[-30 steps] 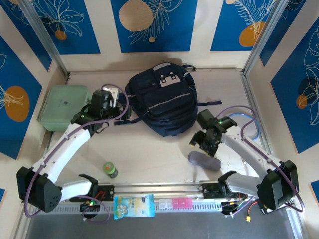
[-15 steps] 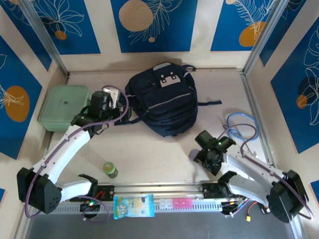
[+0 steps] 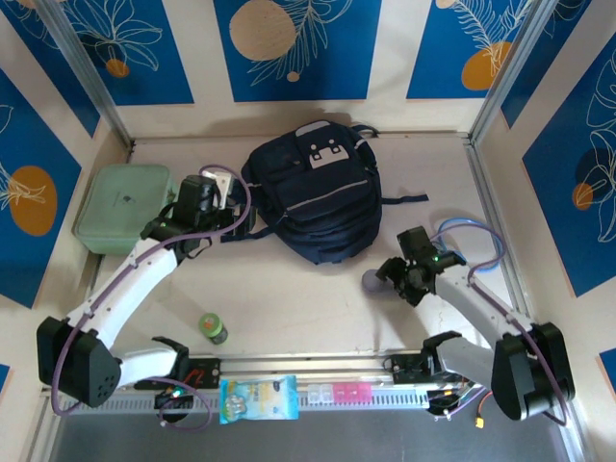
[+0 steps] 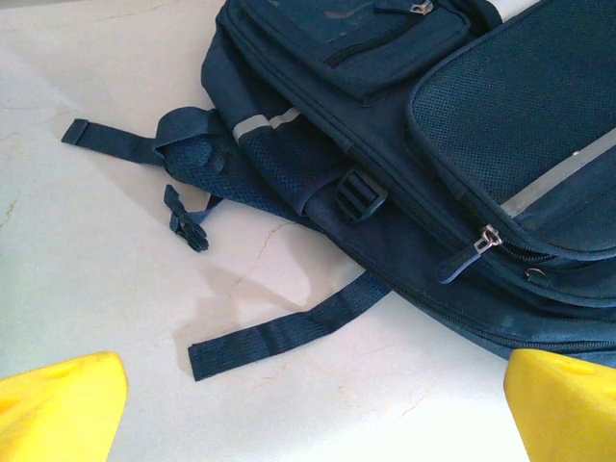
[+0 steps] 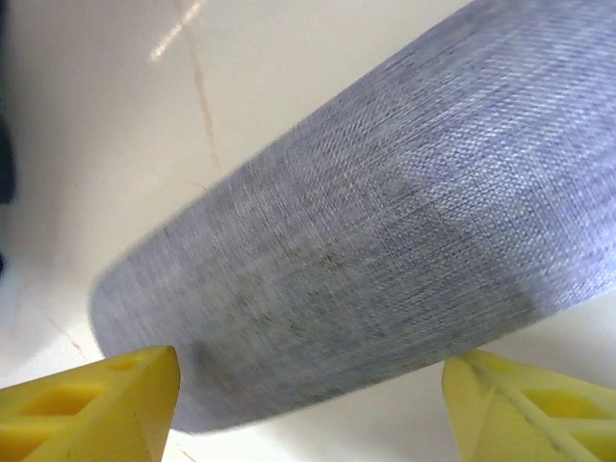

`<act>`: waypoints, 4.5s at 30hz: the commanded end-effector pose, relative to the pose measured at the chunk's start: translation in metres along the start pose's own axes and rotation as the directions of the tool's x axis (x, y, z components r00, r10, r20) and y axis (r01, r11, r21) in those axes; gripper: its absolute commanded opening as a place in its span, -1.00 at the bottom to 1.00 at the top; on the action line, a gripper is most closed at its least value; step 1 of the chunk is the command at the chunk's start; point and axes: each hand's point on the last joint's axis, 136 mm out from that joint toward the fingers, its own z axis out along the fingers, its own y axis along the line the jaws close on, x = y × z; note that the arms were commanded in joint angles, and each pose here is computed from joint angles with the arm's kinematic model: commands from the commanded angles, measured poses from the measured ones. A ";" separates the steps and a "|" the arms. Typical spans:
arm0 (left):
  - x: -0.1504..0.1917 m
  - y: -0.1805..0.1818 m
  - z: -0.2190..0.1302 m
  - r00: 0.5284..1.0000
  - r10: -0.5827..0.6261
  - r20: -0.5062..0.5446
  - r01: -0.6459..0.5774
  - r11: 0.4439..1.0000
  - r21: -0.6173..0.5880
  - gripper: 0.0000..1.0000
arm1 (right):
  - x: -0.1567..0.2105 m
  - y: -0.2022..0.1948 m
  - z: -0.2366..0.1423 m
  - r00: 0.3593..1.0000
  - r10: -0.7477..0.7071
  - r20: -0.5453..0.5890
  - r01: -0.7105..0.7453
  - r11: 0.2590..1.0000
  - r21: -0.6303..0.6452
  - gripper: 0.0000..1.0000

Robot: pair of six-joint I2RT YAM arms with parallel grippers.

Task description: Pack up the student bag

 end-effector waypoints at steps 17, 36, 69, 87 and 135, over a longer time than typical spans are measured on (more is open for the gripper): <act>-0.001 -0.003 0.008 1.000 0.013 -0.025 -0.012 0.999 0.034 0.99 | -0.008 0.016 0.032 0.988 0.079 -0.130 -0.058 0.985 0.162 0.26; -0.030 -0.107 0.062 0.949 0.301 -0.096 -0.269 0.929 0.252 0.99 | -0.012 0.023 0.042 0.989 0.034 -0.146 -0.008 0.984 0.180 0.33; 0.006 -0.199 0.139 0.501 0.853 -0.148 -0.692 0.498 0.523 0.57 | -0.028 0.032 0.002 0.996 0.076 -0.056 -0.079 0.996 -0.048 0.12; -0.074 -0.183 0.130 0.811 0.572 -0.124 -0.475 0.767 0.432 -0.94 | -0.049 0.125 -0.075 0.998 -0.042 -0.037 0.016 0.844 -0.536 0.07; -0.182 -0.216 0.035 0.990 0.117 0.080 -0.142 0.779 0.611 -1.00 | -0.146 0.236 -0.058 0.990 0.071 0.126 -0.004 0.885 -0.466 0.00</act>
